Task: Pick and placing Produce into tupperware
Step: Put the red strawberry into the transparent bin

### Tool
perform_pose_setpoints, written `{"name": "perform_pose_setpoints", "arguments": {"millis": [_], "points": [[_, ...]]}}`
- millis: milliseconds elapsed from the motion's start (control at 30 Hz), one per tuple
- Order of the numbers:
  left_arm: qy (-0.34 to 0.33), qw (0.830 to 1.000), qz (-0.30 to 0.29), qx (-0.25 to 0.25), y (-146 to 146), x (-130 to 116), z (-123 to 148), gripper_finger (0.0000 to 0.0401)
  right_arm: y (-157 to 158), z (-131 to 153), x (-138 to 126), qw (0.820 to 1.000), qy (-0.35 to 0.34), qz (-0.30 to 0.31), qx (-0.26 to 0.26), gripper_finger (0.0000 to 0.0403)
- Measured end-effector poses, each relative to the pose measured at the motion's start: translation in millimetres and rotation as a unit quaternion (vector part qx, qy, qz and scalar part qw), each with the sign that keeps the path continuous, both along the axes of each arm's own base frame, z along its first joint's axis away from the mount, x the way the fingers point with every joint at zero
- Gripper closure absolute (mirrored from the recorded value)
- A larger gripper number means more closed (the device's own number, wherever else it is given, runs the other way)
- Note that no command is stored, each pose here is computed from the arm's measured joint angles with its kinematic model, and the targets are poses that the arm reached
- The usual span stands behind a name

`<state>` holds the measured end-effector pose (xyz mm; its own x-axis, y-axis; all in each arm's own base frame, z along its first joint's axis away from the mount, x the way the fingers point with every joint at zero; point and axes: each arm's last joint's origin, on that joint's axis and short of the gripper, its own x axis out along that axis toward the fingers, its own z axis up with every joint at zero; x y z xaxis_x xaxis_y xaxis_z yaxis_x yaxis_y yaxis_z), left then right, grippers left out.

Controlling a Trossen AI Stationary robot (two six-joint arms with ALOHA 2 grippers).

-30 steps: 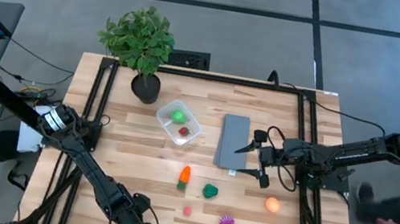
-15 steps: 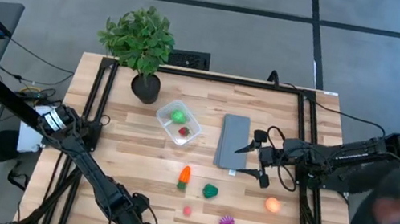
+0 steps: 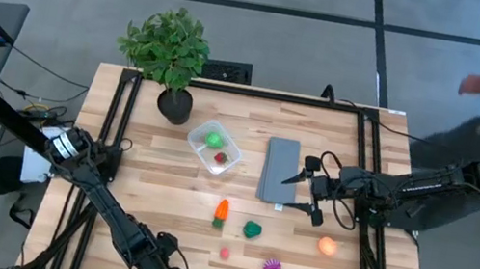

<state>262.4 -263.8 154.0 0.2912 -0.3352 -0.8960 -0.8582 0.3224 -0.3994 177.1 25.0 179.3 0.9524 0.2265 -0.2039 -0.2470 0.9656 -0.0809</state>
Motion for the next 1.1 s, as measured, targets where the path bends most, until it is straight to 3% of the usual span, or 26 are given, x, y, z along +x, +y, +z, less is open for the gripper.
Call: {"name": "perform_pose_setpoints", "arguments": {"millis": [200,1100], "points": [[0.022,1.0,-0.017,-0.004,-6,0,-15,0.0044,0,0,0,1.0,-0.001,0.0,0.0,0.0085],[0.011,1.0,-0.016,0.025,-9,3,-9,0.0044,0,0,0,1.0,0.0,0.0,0.0,0.0085]]}}
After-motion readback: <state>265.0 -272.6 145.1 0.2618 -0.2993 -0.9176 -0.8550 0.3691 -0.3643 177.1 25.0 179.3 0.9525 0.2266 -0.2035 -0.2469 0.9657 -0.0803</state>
